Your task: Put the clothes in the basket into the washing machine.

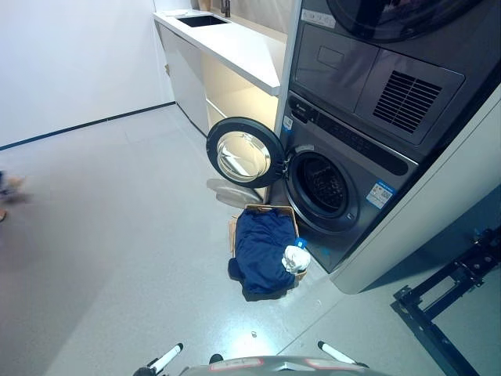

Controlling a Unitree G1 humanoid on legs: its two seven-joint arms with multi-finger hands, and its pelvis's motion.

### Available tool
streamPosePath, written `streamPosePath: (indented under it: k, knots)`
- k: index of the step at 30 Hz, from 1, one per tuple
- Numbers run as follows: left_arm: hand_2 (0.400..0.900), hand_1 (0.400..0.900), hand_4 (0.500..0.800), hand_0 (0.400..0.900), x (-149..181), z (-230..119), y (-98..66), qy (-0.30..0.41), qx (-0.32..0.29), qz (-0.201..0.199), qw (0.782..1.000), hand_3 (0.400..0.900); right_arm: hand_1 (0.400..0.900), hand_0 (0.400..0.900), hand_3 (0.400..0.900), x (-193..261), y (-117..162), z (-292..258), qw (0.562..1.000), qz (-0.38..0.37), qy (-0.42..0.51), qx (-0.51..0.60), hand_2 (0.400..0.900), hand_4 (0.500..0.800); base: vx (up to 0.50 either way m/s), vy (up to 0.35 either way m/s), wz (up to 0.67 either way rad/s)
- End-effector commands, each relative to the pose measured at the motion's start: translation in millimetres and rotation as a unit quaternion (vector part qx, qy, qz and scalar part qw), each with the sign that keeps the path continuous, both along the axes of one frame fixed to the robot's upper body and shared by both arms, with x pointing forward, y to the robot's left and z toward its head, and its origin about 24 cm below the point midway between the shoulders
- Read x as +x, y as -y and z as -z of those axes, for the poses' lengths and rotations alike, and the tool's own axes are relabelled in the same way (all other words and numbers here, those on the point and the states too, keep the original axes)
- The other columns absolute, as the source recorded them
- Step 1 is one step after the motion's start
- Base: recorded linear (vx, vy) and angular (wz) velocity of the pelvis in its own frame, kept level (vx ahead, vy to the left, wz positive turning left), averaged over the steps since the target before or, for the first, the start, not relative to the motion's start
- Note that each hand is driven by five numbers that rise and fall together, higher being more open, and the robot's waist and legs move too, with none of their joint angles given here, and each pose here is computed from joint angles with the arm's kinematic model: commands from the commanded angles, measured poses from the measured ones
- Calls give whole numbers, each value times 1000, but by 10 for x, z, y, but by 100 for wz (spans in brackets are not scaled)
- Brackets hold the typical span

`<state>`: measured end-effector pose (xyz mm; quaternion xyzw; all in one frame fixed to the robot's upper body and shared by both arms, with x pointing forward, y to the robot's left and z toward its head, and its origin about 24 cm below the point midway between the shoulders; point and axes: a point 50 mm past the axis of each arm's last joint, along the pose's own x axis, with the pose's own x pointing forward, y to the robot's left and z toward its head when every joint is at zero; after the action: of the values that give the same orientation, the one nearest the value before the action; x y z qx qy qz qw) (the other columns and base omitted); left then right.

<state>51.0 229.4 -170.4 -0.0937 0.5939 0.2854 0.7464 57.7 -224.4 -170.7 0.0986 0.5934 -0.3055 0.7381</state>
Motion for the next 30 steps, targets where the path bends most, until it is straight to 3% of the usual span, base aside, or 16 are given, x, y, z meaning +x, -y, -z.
streamPosePath:
  k: [1, 30]
  knots:
    - [900, 900, 800, 900, 129, 5, 75, -3, -1, 29, 1000, 900, 900, 900, 900, 254, 119, -68, 999, -11, 30, -28, 900, 800, 0, 0, 0]
    - [900, 900, 800, 900, 191, -5, 77, 4, 1, 46, 999, 900, 900, 900, 900, 330, 172, -97, 998, -14, 42, -33, 900, 800, 0, 14, -1]
